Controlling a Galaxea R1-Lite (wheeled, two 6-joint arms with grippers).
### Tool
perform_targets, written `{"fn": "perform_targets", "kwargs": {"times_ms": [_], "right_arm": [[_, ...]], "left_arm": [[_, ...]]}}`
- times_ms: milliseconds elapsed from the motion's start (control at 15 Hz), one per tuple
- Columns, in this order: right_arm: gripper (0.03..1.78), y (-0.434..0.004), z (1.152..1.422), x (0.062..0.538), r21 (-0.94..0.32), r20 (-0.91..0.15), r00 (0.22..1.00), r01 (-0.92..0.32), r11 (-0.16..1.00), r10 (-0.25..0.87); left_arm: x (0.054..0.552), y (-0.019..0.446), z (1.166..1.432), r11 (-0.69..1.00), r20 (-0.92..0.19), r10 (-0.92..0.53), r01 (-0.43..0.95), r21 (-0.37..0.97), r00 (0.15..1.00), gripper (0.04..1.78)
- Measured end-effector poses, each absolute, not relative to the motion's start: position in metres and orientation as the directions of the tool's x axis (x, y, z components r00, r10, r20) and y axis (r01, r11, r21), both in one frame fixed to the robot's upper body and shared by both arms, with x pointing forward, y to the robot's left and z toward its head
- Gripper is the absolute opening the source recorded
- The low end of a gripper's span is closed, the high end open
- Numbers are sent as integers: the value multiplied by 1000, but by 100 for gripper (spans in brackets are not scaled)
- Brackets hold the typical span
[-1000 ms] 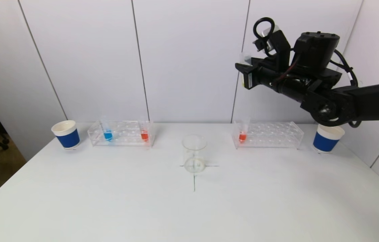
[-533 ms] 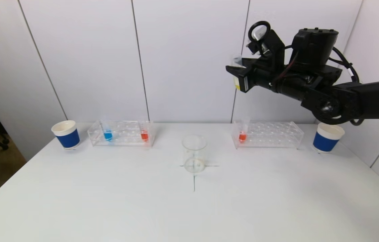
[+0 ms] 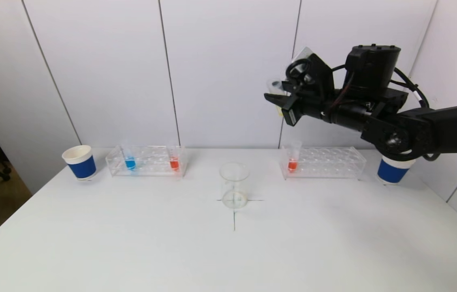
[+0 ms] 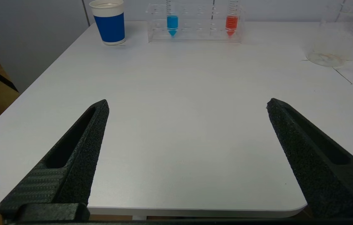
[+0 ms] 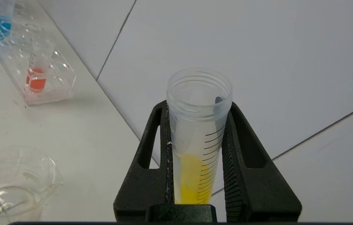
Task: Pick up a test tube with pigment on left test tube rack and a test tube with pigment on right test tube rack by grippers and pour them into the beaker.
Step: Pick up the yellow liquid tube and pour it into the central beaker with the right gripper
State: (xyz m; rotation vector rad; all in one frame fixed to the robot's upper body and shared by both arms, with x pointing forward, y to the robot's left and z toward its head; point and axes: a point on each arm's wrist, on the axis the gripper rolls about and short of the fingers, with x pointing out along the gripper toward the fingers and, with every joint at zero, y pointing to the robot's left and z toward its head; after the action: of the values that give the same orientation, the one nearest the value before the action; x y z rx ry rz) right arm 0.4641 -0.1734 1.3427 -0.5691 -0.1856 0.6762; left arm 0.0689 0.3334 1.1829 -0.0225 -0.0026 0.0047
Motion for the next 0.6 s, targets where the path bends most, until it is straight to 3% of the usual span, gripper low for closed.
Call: {"fn": "perform_targets", "kwargs": {"times_ms": [600], "right_arm": [[50,-168,1315,462,-718,-59,684,-535,445,727]], "left_arm": [[69,333,1183,1000,3,4,-4,-23,1000,176]]}}
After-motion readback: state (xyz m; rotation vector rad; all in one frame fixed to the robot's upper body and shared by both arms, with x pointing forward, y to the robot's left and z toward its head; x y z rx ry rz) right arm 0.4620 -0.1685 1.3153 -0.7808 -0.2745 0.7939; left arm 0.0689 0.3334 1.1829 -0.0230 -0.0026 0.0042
